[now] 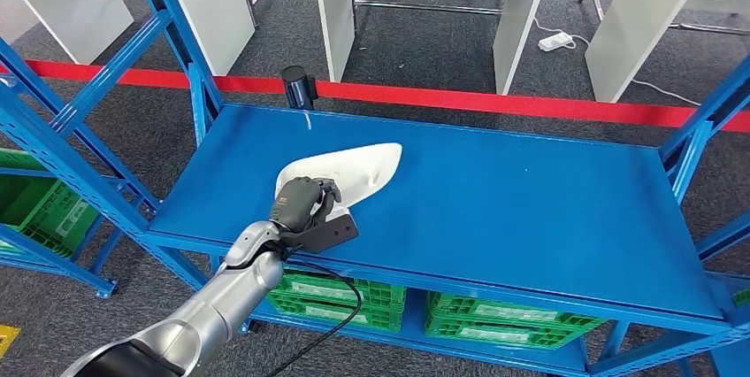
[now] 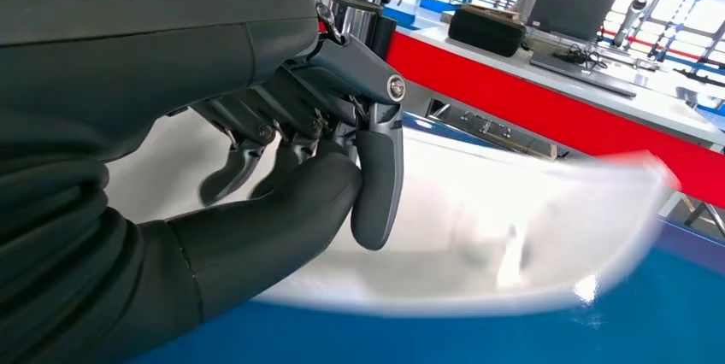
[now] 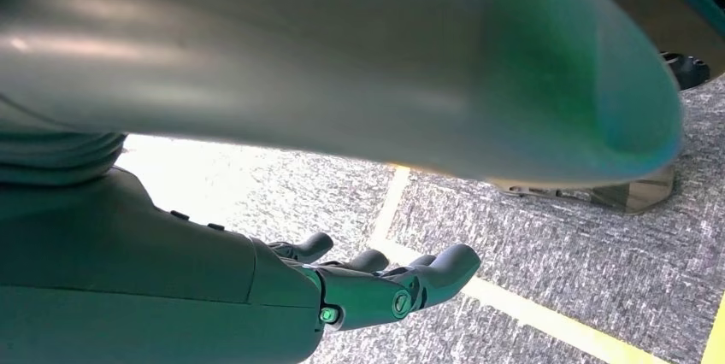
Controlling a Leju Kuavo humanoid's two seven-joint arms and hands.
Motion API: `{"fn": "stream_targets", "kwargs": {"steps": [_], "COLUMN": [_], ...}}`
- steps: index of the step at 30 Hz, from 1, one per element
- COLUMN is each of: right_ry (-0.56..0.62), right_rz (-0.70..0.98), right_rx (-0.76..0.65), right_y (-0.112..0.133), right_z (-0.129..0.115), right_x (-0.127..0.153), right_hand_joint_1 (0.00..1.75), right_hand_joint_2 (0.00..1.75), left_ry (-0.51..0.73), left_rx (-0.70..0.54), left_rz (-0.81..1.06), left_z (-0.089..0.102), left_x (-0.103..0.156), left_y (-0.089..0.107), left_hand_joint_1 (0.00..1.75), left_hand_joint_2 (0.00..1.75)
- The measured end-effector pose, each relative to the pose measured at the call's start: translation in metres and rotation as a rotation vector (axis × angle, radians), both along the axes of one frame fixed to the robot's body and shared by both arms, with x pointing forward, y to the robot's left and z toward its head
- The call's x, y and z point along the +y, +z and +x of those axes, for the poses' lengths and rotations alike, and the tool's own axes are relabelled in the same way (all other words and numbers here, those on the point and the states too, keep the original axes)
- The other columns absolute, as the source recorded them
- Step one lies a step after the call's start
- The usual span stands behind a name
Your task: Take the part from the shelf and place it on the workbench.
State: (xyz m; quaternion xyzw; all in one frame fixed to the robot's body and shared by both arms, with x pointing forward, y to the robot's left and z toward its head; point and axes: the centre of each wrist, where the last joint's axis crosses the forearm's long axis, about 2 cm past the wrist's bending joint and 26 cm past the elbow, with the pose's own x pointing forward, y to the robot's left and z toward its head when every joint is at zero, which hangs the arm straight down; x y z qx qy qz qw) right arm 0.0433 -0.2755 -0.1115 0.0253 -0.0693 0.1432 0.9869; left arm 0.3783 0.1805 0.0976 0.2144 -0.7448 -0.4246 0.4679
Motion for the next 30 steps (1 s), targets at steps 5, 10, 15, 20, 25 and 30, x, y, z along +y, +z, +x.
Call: {"fn": "stream_targets", "kwargs": {"steps": [5, 10, 15, 20, 25, 30], "right_ry": [0.0, 0.005, 0.009, 0.008, 0.008, 0.007], "right_rz": [0.0, -0.001, -0.001, -0.001, -0.001, -0.001], "right_rx": [0.0, -0.001, 0.0, 0.0, 0.0, 0.0], "right_y": [0.0, 0.0, 0.0, 0.0, 0.0, 0.0], "right_z": [0.0, 0.0002, 0.0001, 0.0001, 0.0001, 0.0003], "right_x": [0.0, 0.0, 0.0001, 0.0001, -0.0001, -0.0001], "right_hand_joint_1": [0.0, 0.0, 0.0, 0.0, 0.0, 0.0], "right_hand_joint_2": [0.0, 0.0, 0.0, 0.0, 0.0, 0.0], "left_ry": [-0.004, -0.007, -0.001, -0.007, -0.009, -0.006], "left_rx": [-0.001, 0.005, 0.006, -0.002, -0.021, -0.056], "left_rz": [0.004, 0.005, 0.003, 0.004, -0.004, -0.018], "left_z": [0.0, 0.0002, -0.0019, -0.0039, -0.0045, -0.0052], "left_x": [0.001, 0.0033, 0.0071, 0.0081, 0.0095, 0.0081], "left_y": [-0.0004, -0.0011, -0.0035, -0.0047, -0.0039, -0.0002], "left_hand_joint_1": [1.75, 1.75, 1.75, 1.75, 0.46, 0.0], "left_hand_joint_2": [1.75, 1.75, 1.75, 1.75, 1.75, 1.75]}}
